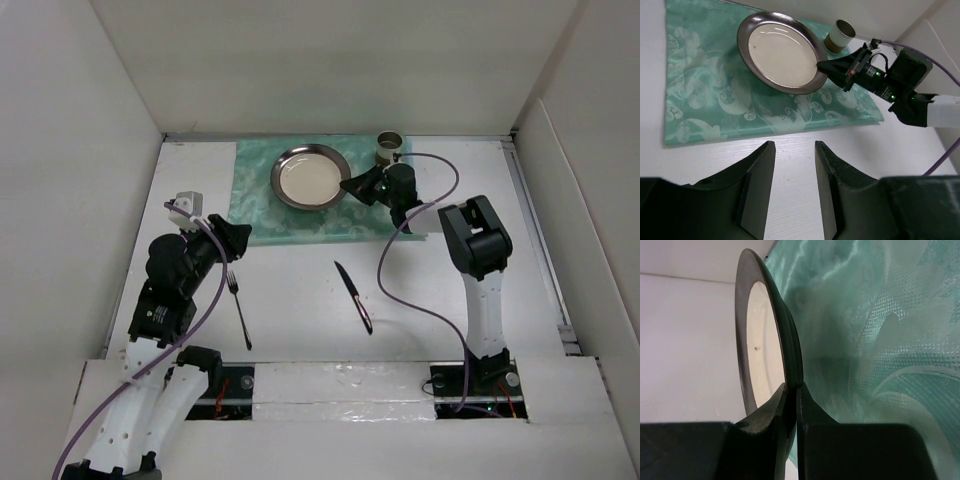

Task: Set the dinner table for one person

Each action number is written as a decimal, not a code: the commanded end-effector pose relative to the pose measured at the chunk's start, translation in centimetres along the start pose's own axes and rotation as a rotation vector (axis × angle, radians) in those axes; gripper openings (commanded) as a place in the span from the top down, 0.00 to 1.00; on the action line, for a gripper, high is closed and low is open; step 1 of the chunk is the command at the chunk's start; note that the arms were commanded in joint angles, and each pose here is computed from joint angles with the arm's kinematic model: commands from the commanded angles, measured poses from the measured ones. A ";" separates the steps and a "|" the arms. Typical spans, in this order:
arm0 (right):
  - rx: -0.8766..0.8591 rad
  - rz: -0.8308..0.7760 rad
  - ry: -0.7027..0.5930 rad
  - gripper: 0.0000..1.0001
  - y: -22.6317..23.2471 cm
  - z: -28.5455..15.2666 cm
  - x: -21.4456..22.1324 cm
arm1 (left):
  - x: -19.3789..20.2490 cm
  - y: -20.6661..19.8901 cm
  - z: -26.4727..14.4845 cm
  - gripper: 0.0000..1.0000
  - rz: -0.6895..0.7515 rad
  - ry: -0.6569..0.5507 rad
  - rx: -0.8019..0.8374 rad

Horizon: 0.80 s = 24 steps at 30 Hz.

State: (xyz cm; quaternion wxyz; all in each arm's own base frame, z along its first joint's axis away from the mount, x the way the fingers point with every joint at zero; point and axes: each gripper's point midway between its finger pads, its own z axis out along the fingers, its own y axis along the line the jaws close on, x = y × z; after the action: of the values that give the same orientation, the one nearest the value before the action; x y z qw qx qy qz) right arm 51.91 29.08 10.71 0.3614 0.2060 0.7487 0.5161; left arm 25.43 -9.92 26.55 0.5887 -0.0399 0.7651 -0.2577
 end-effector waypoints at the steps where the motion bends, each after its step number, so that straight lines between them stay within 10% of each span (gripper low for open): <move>1: -0.338 -0.021 -0.073 1.00 11.6 -0.4 -2.5 | -0.7 -0.7 0.2 0.66 0.018 -0.026 0.038; 24: -0.158 -0.017 -0.120 1.00 6.3 1.5 -3.2 | -0.7 -1.0 0.0 0.66 0.021 -0.026 0.055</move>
State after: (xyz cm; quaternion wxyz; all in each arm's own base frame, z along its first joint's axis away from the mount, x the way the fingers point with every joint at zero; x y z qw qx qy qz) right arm 51.82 29.42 6.38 0.3377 0.2447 0.7762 0.4729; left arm 25.29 -10.32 26.48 0.5839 -0.0322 0.7663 -0.2659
